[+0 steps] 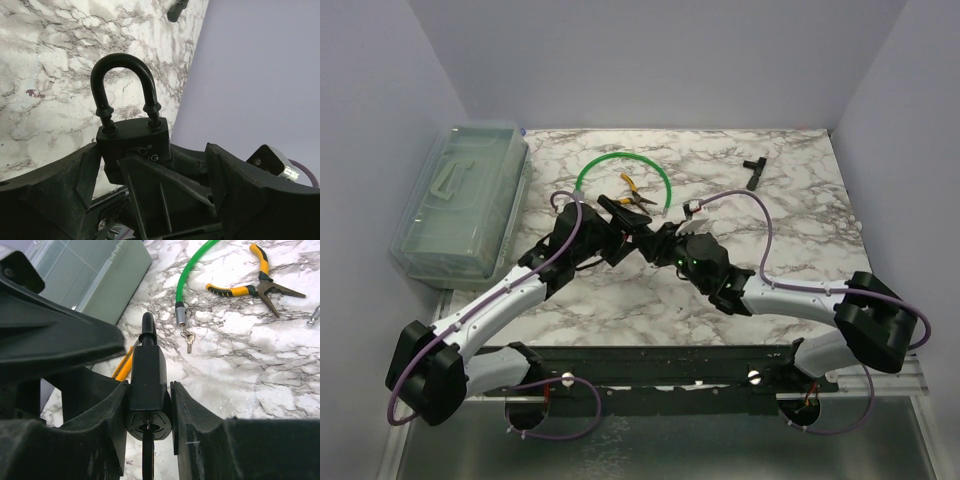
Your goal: Unlock with the key
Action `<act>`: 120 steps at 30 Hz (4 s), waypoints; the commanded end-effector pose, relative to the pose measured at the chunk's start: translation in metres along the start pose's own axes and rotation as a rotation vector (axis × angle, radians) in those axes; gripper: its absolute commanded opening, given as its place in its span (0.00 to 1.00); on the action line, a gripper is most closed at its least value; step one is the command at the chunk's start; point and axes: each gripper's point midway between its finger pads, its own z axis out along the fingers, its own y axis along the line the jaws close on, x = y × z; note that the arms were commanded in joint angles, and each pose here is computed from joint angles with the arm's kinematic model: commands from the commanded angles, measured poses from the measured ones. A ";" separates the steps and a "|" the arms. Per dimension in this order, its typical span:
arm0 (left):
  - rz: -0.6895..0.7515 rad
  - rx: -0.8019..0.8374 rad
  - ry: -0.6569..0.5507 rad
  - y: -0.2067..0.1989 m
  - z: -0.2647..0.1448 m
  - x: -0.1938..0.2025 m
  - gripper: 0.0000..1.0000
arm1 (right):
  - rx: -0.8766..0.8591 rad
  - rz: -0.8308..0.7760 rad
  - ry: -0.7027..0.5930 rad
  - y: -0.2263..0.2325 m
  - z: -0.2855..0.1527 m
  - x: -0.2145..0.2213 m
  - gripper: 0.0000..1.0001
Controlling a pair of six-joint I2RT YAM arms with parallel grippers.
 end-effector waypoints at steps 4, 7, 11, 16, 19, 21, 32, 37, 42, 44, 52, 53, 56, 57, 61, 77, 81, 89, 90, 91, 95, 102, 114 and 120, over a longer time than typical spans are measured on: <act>0.037 0.097 -0.050 -0.009 -0.026 -0.007 0.92 | -0.076 0.038 -0.041 0.021 -0.021 -0.031 0.00; 0.061 0.116 -0.085 -0.004 -0.036 -0.011 0.91 | -0.136 0.033 -0.023 0.031 -0.034 -0.034 0.00; 0.106 0.193 -0.110 -0.012 -0.052 -0.013 0.89 | -0.262 0.030 0.007 0.052 -0.055 -0.037 0.00; 0.132 0.276 -0.116 -0.022 -0.065 -0.011 0.82 | -0.403 0.037 0.042 0.073 -0.076 -0.036 0.00; 0.138 0.307 -0.112 -0.026 -0.070 -0.009 0.77 | -0.429 0.040 0.048 0.076 -0.081 -0.035 0.00; 0.140 0.320 -0.108 -0.027 -0.071 -0.008 0.74 | -0.438 0.039 0.054 0.078 -0.081 -0.034 0.00; 0.128 0.311 -0.071 -0.022 -0.066 -0.002 0.61 | -0.470 0.056 0.046 0.088 -0.079 -0.039 0.00; 0.121 0.307 -0.057 -0.018 -0.063 0.000 0.63 | -0.479 0.064 0.036 0.092 -0.079 -0.045 0.00; 0.114 0.306 -0.050 -0.016 -0.061 0.001 0.60 | -0.495 0.061 0.046 0.096 -0.078 -0.044 0.00; 0.114 0.309 -0.049 -0.017 -0.060 0.001 0.58 | -0.498 0.060 0.055 0.096 -0.077 -0.040 0.00; 0.118 0.314 -0.050 -0.021 -0.056 0.000 0.44 | -0.548 0.062 0.103 0.102 -0.077 -0.027 0.00; 0.119 0.313 -0.050 -0.021 -0.055 0.000 0.43 | -0.550 0.062 0.109 0.102 -0.077 -0.025 0.00; 0.121 0.315 -0.052 -0.023 -0.054 0.000 0.39 | -0.553 0.067 0.126 0.101 -0.076 -0.020 0.00; 0.120 0.315 -0.054 -0.023 -0.054 -0.001 0.38 | -0.557 0.070 0.131 0.101 -0.076 -0.018 0.00; 0.120 0.313 -0.059 -0.023 -0.053 -0.002 0.33 | -0.584 0.075 0.159 0.104 -0.076 -0.010 0.00; 0.113 0.296 -0.046 -0.019 -0.047 0.000 0.60 | -0.649 0.062 0.221 0.111 -0.076 0.007 0.00; 0.112 0.297 -0.042 -0.019 -0.047 0.000 0.60 | -0.643 0.063 0.231 0.110 -0.074 0.010 0.00; 0.115 0.307 -0.066 -0.017 -0.051 -0.003 0.30 | -0.549 0.094 0.236 0.098 -0.064 0.013 0.00; 0.116 0.310 -0.069 -0.017 -0.052 -0.003 0.28 | -0.543 0.099 0.237 0.097 -0.063 0.013 0.00; 0.119 0.316 -0.072 -0.017 -0.053 -0.003 0.26 | -0.540 0.106 0.241 0.097 -0.062 0.013 0.00; 0.136 0.345 -0.080 -0.020 -0.057 -0.003 0.15 | -0.538 0.136 0.255 0.099 -0.061 0.013 0.00; 0.208 0.413 -0.112 -0.026 -0.068 -0.004 0.08 | -0.560 0.253 0.297 0.101 -0.059 0.006 0.00; 0.442 0.598 -0.206 -0.035 -0.101 -0.002 0.22 | -0.579 0.415 0.394 0.095 -0.056 0.003 0.00; 0.512 0.643 -0.207 -0.036 -0.109 0.004 0.30 | -0.588 0.426 0.407 0.094 -0.055 0.004 0.00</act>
